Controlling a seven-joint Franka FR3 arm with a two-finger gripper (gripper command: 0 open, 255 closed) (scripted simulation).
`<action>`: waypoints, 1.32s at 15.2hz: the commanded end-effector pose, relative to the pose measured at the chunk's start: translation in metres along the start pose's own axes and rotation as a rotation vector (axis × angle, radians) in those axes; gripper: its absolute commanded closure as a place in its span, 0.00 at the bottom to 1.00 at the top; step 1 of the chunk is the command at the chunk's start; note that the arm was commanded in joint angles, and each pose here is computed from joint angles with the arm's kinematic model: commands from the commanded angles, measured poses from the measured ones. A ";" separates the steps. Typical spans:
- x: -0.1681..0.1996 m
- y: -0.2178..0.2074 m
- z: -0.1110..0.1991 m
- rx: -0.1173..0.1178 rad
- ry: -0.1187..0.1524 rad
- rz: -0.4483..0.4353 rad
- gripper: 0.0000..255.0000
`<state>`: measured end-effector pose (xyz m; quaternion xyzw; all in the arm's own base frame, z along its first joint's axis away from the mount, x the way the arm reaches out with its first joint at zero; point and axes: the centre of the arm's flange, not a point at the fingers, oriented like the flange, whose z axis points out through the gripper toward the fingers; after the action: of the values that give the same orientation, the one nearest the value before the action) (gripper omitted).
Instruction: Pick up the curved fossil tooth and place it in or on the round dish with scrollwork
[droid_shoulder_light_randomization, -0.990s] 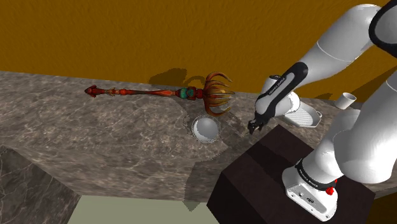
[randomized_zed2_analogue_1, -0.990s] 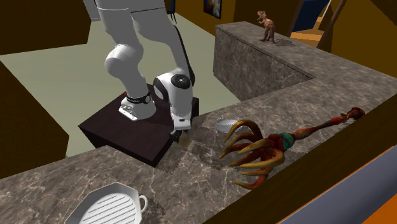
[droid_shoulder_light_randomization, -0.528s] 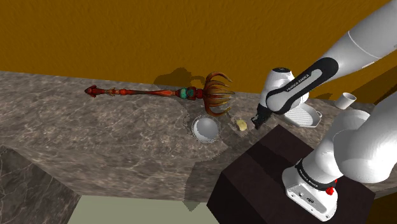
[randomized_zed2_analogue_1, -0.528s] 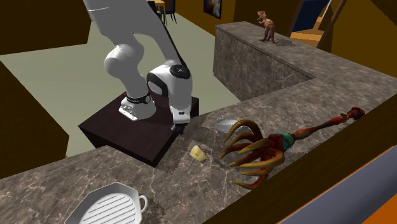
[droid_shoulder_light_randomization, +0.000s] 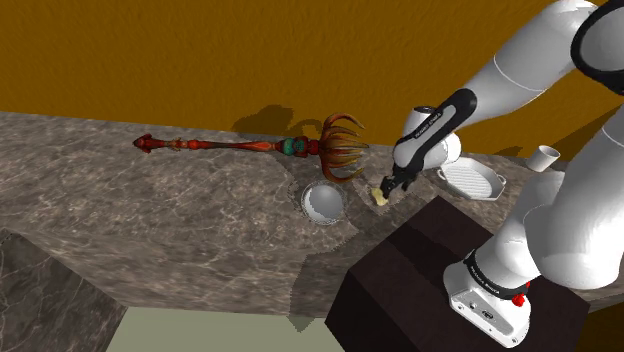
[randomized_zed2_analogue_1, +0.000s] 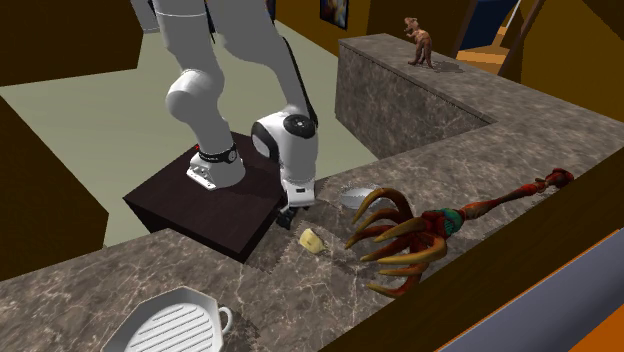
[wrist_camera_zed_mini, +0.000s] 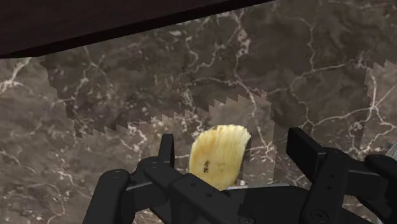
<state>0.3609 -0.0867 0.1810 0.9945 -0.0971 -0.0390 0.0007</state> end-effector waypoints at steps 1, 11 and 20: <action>0.021 0.001 0.011 -0.002 0.015 0.014 0.00; 0.062 0.000 0.061 -0.014 0.038 0.019 0.00; 0.063 0.000 0.070 -0.014 0.038 0.019 0.00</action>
<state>0.4166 -0.0987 0.1067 0.9941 -0.1063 -0.0207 0.0099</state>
